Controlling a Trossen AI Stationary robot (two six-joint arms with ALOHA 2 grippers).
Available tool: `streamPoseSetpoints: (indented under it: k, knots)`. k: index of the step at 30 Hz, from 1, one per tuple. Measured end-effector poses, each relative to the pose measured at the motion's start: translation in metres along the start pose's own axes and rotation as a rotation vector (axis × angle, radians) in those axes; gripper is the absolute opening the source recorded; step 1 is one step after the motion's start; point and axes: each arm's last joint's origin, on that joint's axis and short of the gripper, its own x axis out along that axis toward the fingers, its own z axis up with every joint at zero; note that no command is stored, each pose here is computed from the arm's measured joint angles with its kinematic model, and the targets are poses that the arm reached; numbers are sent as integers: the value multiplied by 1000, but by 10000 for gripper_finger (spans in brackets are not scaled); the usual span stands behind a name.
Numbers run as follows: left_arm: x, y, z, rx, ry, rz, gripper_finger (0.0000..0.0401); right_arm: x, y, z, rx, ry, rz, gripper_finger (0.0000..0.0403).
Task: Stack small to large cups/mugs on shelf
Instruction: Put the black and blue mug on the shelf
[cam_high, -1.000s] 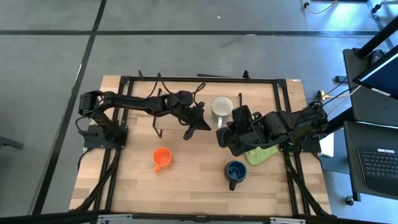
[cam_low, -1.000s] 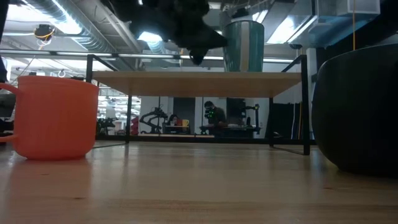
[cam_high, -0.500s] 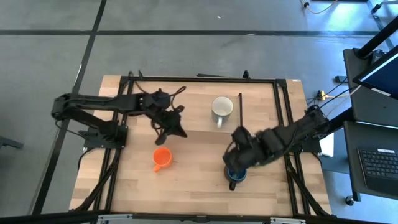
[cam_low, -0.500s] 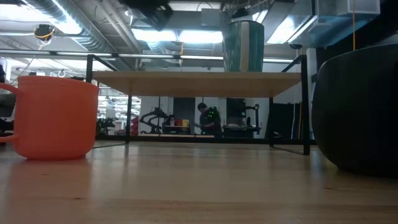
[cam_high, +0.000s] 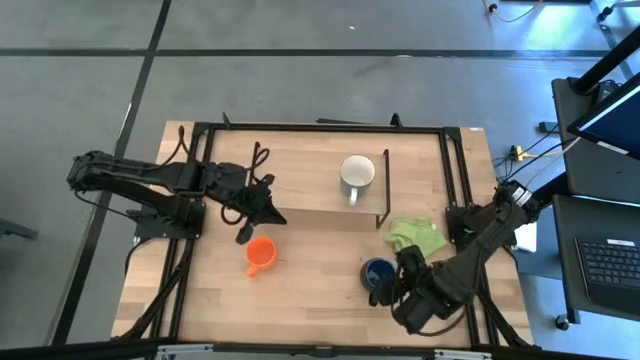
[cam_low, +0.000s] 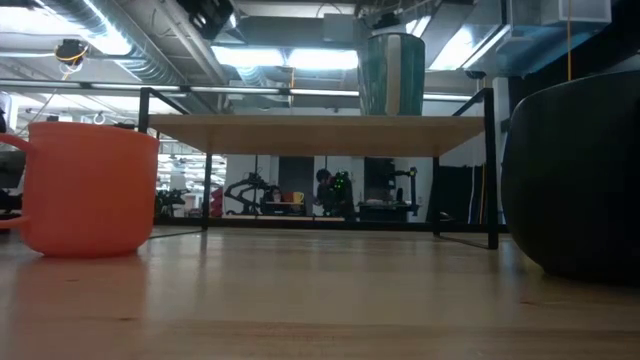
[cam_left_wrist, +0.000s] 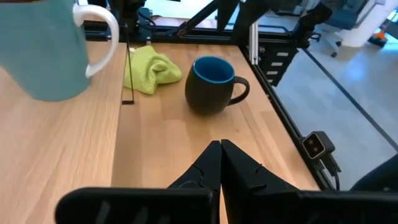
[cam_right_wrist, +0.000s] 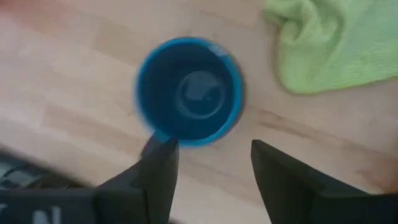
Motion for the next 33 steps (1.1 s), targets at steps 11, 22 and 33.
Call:
streamPoseSetpoints:
  k: [11, 22, 33]
  knots:
    - [1, -3, 0, -27, 2, -3, 0, 59, -8, -3, 115, 5, -21, 201]
    - [0, 1, 0, -31, -4, 45, 0, 79, -5, 15, 170, -3, -45, 171]
    - [0, 4, -1, -14, 0, 113, 0, 80, -3, 17, 149, 0, -36, 23]
